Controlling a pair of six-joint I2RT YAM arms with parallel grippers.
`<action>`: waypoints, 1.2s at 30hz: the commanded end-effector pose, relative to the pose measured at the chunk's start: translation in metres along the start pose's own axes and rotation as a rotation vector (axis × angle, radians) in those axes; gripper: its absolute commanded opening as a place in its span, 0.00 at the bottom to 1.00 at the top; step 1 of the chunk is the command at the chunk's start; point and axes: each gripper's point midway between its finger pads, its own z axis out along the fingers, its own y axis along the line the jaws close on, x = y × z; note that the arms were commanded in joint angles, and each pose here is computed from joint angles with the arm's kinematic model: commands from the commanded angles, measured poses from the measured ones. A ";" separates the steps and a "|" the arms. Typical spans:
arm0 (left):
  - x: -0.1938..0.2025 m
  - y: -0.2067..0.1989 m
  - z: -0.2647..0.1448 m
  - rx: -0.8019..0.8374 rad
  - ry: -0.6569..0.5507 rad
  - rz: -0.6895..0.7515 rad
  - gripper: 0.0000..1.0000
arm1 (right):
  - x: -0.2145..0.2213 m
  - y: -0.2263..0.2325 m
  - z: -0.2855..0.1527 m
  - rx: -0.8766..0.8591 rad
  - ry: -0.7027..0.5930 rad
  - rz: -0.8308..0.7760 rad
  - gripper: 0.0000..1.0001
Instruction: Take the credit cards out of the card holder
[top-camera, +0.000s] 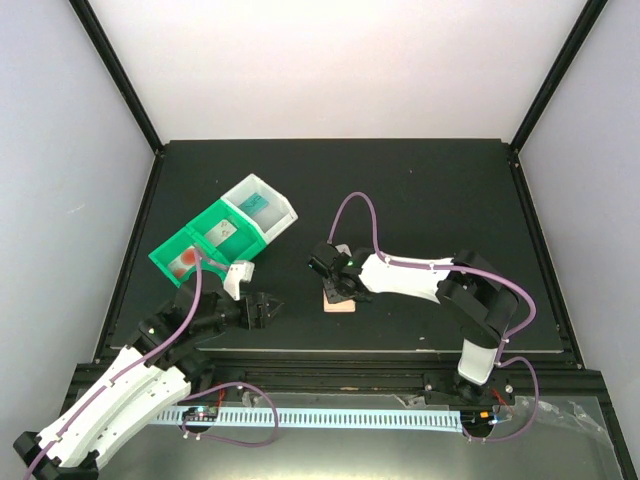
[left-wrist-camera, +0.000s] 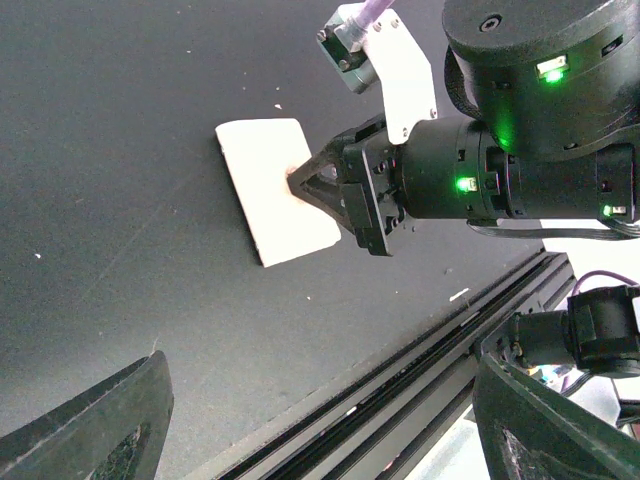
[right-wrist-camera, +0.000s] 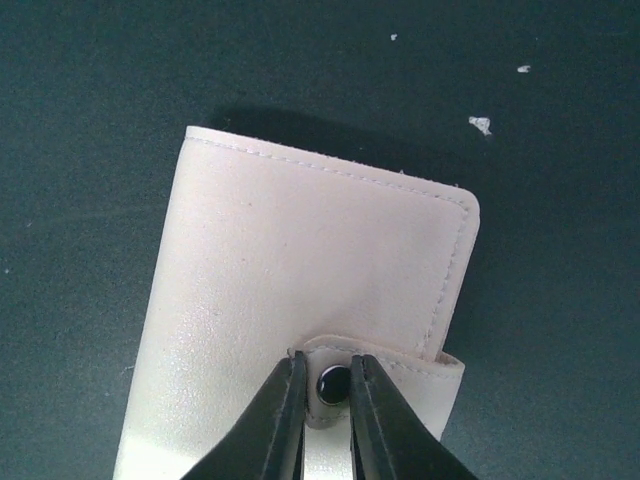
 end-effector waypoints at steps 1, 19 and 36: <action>-0.003 -0.005 -0.001 0.009 0.000 0.005 0.84 | 0.001 0.007 0.007 -0.005 0.001 -0.014 0.09; 0.011 0.006 0.018 0.005 0.062 -0.060 0.79 | -0.007 0.035 -0.024 -0.195 -0.111 -0.115 0.01; 0.027 0.034 0.061 -0.038 0.134 -0.075 0.73 | 0.011 0.033 -0.049 -0.290 -0.238 -0.127 0.01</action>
